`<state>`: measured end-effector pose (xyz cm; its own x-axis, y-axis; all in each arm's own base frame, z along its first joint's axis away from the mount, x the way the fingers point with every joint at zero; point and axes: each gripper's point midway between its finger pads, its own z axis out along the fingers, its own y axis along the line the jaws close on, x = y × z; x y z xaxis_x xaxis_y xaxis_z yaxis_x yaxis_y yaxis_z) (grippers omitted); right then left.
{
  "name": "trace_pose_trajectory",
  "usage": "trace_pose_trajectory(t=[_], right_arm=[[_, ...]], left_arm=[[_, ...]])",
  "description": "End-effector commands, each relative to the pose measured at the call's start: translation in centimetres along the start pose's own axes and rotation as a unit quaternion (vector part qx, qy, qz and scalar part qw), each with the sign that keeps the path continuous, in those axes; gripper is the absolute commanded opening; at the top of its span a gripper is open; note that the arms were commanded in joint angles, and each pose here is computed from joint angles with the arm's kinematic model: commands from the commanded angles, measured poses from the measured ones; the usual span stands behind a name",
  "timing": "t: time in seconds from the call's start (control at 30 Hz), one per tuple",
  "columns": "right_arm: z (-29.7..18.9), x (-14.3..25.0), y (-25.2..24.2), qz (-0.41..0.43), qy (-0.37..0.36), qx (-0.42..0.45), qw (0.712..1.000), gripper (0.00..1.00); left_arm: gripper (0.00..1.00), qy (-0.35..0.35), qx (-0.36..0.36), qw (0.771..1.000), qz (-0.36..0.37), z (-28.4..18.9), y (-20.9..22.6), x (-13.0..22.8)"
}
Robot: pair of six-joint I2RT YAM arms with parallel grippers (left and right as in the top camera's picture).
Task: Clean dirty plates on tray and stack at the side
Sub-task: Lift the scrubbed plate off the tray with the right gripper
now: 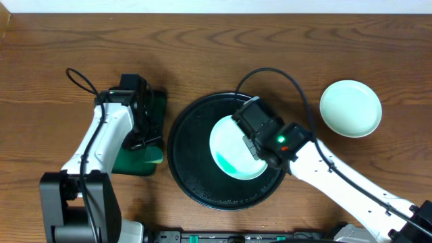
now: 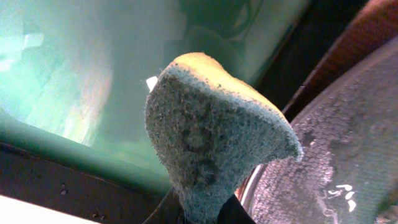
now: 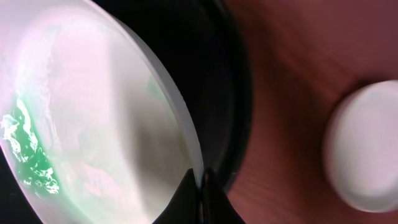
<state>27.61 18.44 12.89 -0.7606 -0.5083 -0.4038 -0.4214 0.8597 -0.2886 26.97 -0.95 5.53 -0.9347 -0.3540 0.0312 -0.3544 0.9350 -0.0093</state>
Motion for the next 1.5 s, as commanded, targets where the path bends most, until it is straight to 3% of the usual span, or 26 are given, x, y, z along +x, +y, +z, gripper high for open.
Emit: trace_pose_trajectory(t=[0.0, 0.23, 0.9, 1.47], right_arm=[[-2.4, -2.2, -2.4, -0.018, -0.046, 0.084, 0.995, 0.01], [-5.9, -3.3, -4.9, -0.057, -0.065, 0.186, 0.979, 0.01], [-14.3, -5.7, -5.3, -0.217, -0.145, 0.412, 0.873, 0.01], [-14.9, -5.8, -4.6, -0.224, -0.158, 0.415, 0.867, 0.01]], left_arm=[[0.07, -0.004, -0.001, 1.000, 0.001, -0.2, -0.1, -0.6], [0.07, 0.000, 0.006, 1.000, 0.004, -0.2, -0.3, -0.5], [0.07, 0.004, 0.006, 1.000, 0.004, -0.2, -0.3, -0.3], [0.07, 0.005, 0.005, 1.000, 0.004, -0.2, -0.2, -0.2]])
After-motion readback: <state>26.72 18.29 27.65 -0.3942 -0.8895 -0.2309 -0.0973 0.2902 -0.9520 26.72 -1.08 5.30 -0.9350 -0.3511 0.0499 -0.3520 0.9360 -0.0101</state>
